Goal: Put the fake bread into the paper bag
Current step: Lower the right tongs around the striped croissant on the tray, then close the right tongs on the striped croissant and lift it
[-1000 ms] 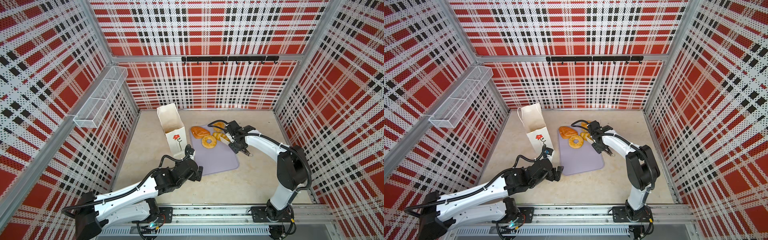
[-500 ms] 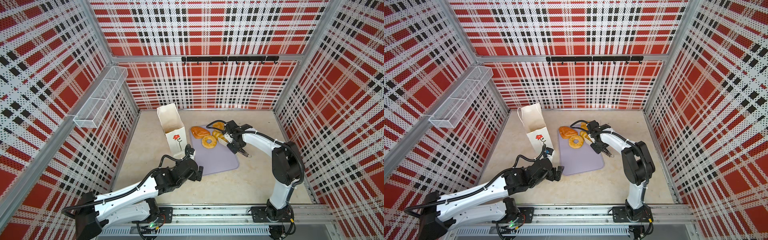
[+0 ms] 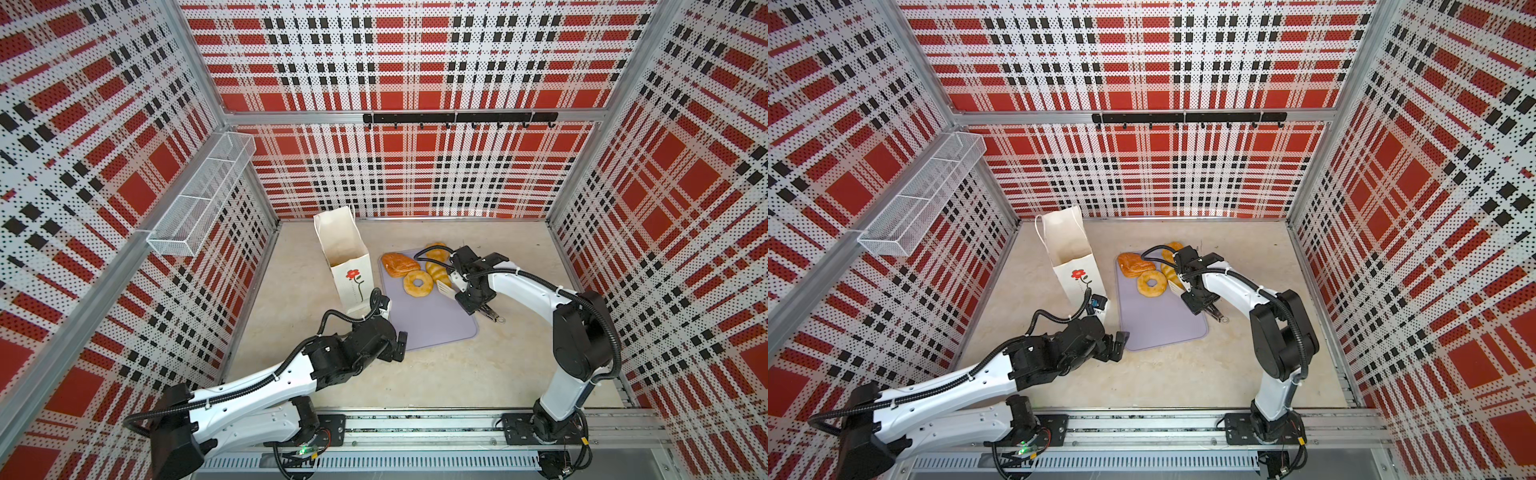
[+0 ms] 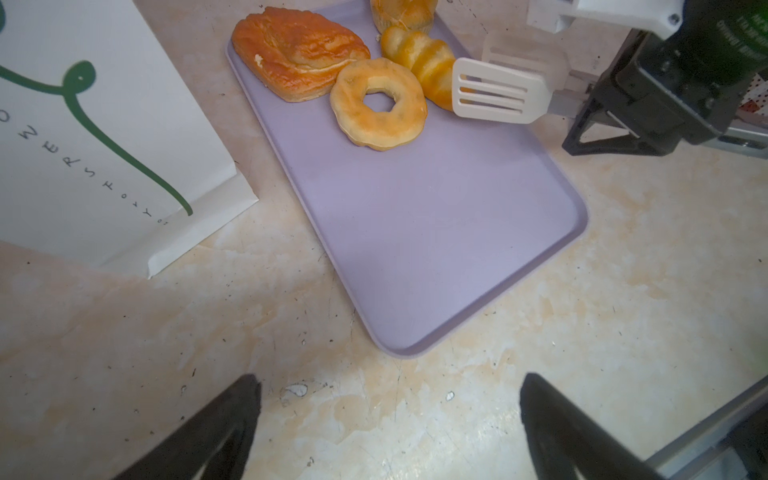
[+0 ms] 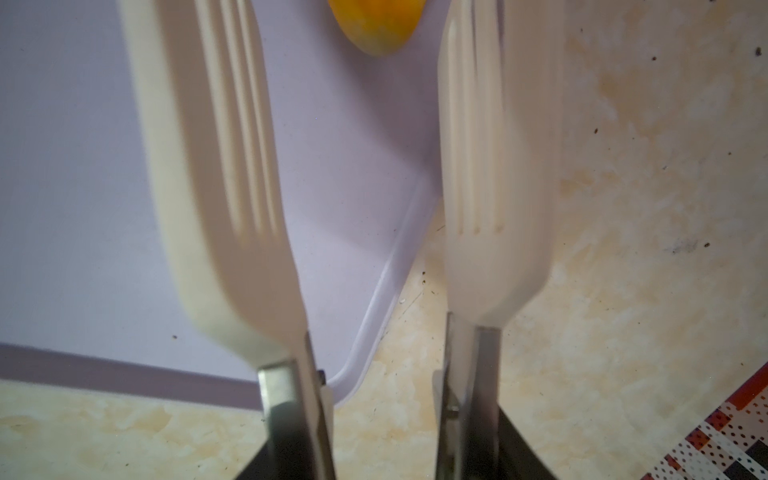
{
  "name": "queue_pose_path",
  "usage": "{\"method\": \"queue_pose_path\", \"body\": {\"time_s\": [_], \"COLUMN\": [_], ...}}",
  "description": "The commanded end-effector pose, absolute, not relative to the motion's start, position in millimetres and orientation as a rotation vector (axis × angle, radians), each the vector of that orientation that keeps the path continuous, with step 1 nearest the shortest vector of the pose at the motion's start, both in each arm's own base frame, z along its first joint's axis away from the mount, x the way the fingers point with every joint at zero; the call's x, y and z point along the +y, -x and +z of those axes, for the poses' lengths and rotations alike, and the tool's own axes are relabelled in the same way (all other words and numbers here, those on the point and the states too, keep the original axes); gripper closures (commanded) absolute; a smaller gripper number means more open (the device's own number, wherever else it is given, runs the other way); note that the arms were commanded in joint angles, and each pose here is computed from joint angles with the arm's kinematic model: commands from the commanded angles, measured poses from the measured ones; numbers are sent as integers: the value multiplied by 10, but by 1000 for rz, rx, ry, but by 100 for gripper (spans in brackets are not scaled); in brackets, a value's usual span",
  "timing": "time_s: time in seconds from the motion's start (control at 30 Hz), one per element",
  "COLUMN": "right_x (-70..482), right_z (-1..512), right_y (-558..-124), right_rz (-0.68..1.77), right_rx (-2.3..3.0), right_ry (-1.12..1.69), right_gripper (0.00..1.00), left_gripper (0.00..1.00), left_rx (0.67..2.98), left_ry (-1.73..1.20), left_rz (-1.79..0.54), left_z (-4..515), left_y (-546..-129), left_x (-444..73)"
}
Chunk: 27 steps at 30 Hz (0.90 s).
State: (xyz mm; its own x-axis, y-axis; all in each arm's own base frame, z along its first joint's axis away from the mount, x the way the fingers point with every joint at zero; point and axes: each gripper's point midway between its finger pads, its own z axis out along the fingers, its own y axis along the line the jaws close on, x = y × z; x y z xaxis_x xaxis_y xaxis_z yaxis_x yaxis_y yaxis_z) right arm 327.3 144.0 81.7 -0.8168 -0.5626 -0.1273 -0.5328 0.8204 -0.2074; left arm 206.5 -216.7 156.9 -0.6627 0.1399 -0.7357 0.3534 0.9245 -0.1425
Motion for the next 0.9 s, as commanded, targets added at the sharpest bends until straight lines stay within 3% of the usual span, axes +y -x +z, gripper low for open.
{"method": "queue_pose_path", "body": {"time_s": [0.0,0.47,0.73,0.87], "right_x": [1506,1662,1639,1552], "right_z": [956,807,749,767], "right_y": [-3420,-3670,-3560,-3417], "right_rz": [-234,-237,-268,-295], "right_rx": [2781,2804,2836,2849], "right_ry": [798,830,883,891], "right_gripper": [49,47,63,66], "left_gripper": [1,1,1,1], "left_rx": [2279,2283,2279,2278], "left_ry": [-322,-309,-301,-300], "left_rz": [-369,-363,-362,-362], "left_z": [1607,1582,1587,1587], "left_y": [-2096,-2085,-2086,-2085], "left_x": [-2177,-2136,-2121,-2119]}}
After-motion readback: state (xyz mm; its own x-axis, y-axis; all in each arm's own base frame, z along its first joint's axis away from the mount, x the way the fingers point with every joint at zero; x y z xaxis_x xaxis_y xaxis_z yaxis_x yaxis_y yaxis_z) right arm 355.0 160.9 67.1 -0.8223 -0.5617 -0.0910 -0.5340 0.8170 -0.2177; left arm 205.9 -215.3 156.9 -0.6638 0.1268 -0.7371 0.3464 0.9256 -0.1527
